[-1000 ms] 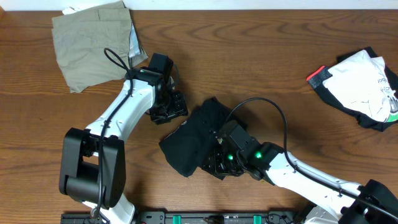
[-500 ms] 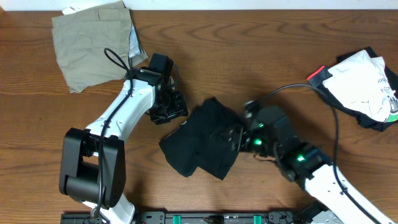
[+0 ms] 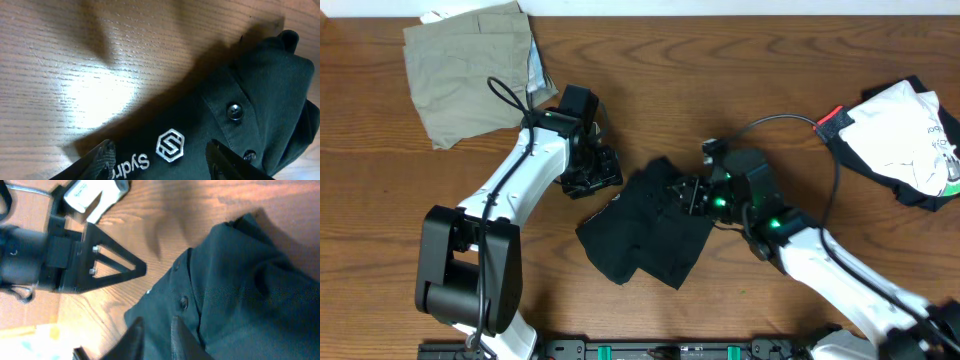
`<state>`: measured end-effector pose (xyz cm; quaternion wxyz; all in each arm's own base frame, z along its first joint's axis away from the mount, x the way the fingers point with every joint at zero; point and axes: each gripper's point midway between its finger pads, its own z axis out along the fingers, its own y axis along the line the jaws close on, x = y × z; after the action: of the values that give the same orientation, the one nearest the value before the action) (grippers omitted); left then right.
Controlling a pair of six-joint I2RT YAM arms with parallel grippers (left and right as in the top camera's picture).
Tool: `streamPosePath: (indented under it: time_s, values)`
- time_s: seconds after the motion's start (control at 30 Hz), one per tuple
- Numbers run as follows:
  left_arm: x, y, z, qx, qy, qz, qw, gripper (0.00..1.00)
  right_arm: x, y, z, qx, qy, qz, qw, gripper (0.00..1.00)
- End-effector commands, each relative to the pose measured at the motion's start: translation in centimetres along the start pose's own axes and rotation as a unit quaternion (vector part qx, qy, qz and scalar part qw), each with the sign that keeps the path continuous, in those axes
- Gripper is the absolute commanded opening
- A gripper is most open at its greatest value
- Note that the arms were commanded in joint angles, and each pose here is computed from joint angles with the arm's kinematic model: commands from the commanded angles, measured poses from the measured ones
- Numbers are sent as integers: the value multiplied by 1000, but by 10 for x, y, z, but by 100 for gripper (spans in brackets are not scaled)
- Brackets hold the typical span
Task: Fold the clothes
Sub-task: 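Grasp the bundle's top edge with both grippers and lift slightly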
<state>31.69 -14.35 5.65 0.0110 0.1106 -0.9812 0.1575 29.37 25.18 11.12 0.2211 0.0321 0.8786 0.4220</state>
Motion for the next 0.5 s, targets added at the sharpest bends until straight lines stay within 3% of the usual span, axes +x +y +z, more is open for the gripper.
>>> streamPosePath:
  time_s: [0.0,0.13,0.47]
  values:
    - [1,5,5,-8,5,-1,1000,60,11,-14,20,-3,33,32,999,7]
    - [0,5,5,-8,4,-1,1000,60,27,-41,42,23,61,51,997,2]
    - [16,4,2,0,36,40,999,59,33,-84,66,58,64,37,996,5]
